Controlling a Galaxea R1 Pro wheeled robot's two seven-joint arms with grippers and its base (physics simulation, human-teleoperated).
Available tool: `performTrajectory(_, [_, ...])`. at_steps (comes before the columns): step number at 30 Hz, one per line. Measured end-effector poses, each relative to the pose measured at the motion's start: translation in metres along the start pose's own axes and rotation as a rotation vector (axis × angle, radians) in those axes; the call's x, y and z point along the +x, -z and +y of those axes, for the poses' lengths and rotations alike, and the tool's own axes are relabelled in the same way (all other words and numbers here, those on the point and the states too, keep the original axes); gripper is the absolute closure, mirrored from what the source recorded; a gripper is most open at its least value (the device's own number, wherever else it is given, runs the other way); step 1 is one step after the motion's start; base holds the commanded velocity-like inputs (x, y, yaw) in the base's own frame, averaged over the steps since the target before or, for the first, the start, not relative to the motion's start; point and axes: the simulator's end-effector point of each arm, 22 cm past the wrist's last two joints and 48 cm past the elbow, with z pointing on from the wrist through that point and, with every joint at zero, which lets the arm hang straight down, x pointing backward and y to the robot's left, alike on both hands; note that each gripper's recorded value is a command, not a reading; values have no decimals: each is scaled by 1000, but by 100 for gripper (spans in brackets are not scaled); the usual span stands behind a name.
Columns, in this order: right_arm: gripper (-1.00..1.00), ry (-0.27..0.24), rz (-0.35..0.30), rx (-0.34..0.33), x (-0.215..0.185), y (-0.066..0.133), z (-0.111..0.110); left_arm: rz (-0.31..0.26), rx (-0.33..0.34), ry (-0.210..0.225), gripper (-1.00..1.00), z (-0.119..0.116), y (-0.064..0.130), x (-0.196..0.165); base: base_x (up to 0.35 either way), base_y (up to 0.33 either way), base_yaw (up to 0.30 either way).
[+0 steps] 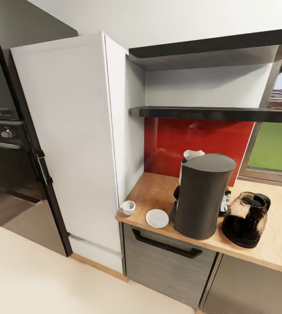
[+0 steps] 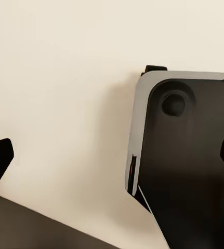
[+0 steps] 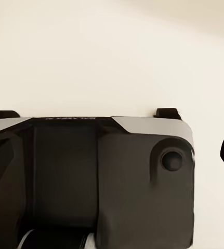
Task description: Set up a coffee station on the kitchen countertop: keep the coffee maker on the countertop, move the bottle of coffee from the kitchen shelf to the counter next to the coffee maker, place a paper coffee filter on top of the coffee maker, put the saucer next to the coffee maker with the coffee cup on the saucer, and place the electric kettle next to the coffee maker.
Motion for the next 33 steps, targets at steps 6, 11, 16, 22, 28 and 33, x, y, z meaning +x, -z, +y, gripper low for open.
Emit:
performTrajectory(6, [-100,0,0,0,0,0,0,1,0,0,-100,0,0,0,36,290,-263])
performTrajectory(11, [-100,0,0,0,0,0,0,1,0,0,-100,0,0,1,3,228,-265])
performTrajectory(16, [-100,0,0,0,0,0,0,2,1,0,-100,0,0,1,0,65,-265])
performTrajectory(22, [-100,0,0,0,0,0,0,2,1,0,-100,0,0,1,0,7,-265])
performTrajectory(28, [-100,0,0,1,0,0,0,2,0,0,-100,1,0,1,0,0,-265])
performTrajectory(33, [-100,0,1,1,0,0,0,3,-1,0,-100,1,0,1,-68,70,-265])
